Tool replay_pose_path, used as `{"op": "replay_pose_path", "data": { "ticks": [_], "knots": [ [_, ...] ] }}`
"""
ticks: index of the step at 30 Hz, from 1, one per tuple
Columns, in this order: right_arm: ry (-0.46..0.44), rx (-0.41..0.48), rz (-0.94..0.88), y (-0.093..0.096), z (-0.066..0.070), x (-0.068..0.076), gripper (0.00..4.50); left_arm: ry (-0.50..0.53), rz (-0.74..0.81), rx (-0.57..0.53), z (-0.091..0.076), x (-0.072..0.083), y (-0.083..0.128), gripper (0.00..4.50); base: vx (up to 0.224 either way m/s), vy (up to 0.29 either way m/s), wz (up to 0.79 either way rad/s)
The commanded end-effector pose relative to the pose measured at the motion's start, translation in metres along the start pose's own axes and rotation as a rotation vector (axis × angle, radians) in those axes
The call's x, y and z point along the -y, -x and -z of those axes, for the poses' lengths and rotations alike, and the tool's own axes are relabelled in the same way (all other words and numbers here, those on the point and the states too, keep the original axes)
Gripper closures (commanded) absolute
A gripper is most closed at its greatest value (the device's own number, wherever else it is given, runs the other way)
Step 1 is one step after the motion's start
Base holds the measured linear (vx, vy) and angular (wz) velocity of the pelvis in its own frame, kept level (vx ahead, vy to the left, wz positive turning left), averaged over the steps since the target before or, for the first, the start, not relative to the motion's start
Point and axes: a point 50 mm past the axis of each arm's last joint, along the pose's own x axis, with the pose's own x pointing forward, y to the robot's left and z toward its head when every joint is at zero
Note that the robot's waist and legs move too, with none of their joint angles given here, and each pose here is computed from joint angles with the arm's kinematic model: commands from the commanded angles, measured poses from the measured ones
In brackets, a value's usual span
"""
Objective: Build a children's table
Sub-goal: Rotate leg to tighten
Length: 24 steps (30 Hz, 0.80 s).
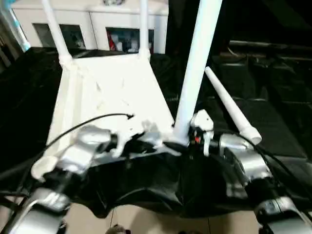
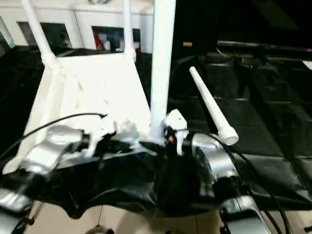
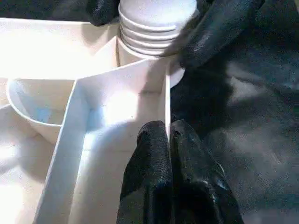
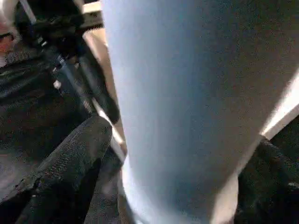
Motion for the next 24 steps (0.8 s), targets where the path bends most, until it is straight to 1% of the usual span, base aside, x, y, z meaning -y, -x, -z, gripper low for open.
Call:
{"op": "replay_pose_path", "data": {
  "ticks": [1,3,5,6,11,12,13,17,21,22,23,24],
  "knots": [
    [0.01,-0.005,-0.024,0.002,-0.002,-0.002,0.57,-0.027,0.019,0.021,-0.008,0.002,0.006,4.5,0.0,0.0,0.0],
    [0.008,-0.005,-0.031,0.002,-0.001,-0.003,0.83,-0.022,0.022,0.011,-0.005,0.004,0.01,4.5,0.0,0.0,0.0],
    [0.003,-0.001,-0.048,0.001,-0.002,-0.004,0.83,-0.009,0.03,-0.009,0.0,0.009,0.019,4.5,0.0,0.0,0.0],
    [0.001,-0.002,-0.054,0.0,-0.002,-0.004,0.96,-0.007,0.033,-0.012,0.002,0.01,0.02,4.5,0.0,0.0,0.0],
    [-0.001,-0.005,-0.069,-0.002,-0.002,-0.005,1.51,0.0,0.037,-0.014,0.003,0.015,0.023,4.5,0.0,0.0,0.0],
    [-0.003,-0.005,-0.076,-0.004,-0.002,-0.006,1.51,0.003,0.04,-0.011,0.002,0.017,0.022,4.5,0.0,0.0,0.0],
    [-0.004,-0.005,-0.077,-0.004,-0.002,-0.006,1.64,0.004,0.04,-0.011,0.002,0.017,0.022,4.5,0.0,0.0,0.0],
    [-0.009,-0.003,-0.086,-0.005,-0.002,-0.007,1.73,0.005,0.035,-0.01,0.001,0.017,0.019,4.5,0.0,0.0,0.0],
    [-0.019,0.005,-0.046,-0.008,0.0,-0.006,1.76,0.002,-0.004,0.001,-0.002,0.013,0.016,4.5,0.0,0.0,0.0],
    [-0.033,0.014,0.007,-0.01,0.001,-0.003,1.76,0.008,-0.04,0.007,-0.004,0.009,0.013,4.5,0.0,0.0,0.0],
    [-0.077,0.045,0.155,-0.016,0.002,0.006,1.76,0.029,-0.131,0.022,-0.009,-0.002,0.006,4.5,0.0,0.0,0.0],
    [-0.077,0.045,0.155,-0.016,0.002,0.006,1.76,0.029,-0.131,0.022,-0.009,-0.002,0.006,4.5,0.0,0.0,0.0]
  ]
}}
